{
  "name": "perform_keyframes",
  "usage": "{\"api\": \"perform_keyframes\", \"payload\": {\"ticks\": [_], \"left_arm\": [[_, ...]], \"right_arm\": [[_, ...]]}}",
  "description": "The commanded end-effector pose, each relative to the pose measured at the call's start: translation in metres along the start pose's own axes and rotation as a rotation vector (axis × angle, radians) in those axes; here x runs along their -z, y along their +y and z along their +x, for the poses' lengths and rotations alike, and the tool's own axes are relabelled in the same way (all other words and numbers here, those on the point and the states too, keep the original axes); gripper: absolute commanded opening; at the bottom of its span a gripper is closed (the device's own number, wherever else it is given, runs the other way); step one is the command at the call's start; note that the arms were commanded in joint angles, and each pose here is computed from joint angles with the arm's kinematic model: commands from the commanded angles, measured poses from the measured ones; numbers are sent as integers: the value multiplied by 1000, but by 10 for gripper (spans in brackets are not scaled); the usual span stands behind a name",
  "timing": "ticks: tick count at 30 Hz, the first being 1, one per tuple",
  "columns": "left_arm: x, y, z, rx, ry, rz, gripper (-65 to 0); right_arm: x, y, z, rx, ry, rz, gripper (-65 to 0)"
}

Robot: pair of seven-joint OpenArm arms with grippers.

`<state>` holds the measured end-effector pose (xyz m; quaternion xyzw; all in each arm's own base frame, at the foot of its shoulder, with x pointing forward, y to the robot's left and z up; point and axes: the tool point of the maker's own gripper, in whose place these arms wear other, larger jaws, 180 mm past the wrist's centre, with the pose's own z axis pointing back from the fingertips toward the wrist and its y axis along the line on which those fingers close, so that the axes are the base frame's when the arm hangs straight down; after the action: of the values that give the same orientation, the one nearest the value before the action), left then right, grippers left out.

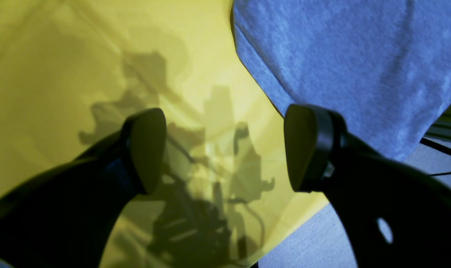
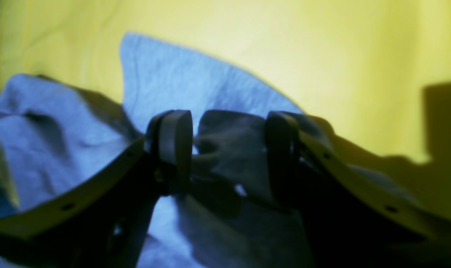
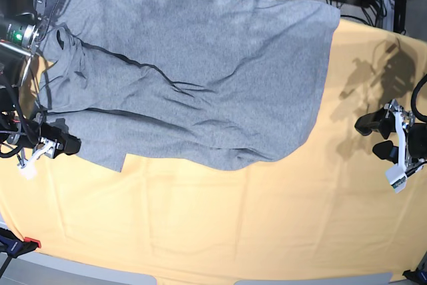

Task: Layout the t-shirt on the table in an organized manner, then fold the t-shirt properly
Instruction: 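Hold the hem corner with the right gripper while the left gripper reaches in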

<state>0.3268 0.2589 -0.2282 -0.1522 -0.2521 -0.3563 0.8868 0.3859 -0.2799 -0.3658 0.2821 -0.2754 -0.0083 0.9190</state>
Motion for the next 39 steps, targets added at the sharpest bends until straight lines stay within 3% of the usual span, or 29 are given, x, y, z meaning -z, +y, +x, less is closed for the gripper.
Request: {"api": "perform_keyframes", "payload": {"ticks": [1,7,15,19,21,24,25,30,39], "left_arm": [[-15,6,11,14,-34,29,-156],[-15,5,12,13,-40,22,-156],[-15,5,12,13,-39,23,-156],[-15,5,12,13,-40,23,-156],[-15,5,12,13,-39,23,-156],[-15,5,12,13,-40,23,-156],[-15,5,12,13,-40,22,-156],[-15,5,12,13,-39,23,-156],[-15,5,12,13,-40,22,-156]], "right_arm": [[-10,6,24,-33,-52,10,-322],[7,15,16,-29,-40,31,-322],[34,11,11,-103,-31,-68,-318],[43,20,-3,-99,35,-42,-326],[46,23,-7,-119,67,-42,-413],[48,25,-8,-160,99,-52,-622],[46,24,-7,-173,104,-59,-650],[23,29,18,-256,67,-84,-650],[-39,28,71,-440,-38,-216,-650]]}}
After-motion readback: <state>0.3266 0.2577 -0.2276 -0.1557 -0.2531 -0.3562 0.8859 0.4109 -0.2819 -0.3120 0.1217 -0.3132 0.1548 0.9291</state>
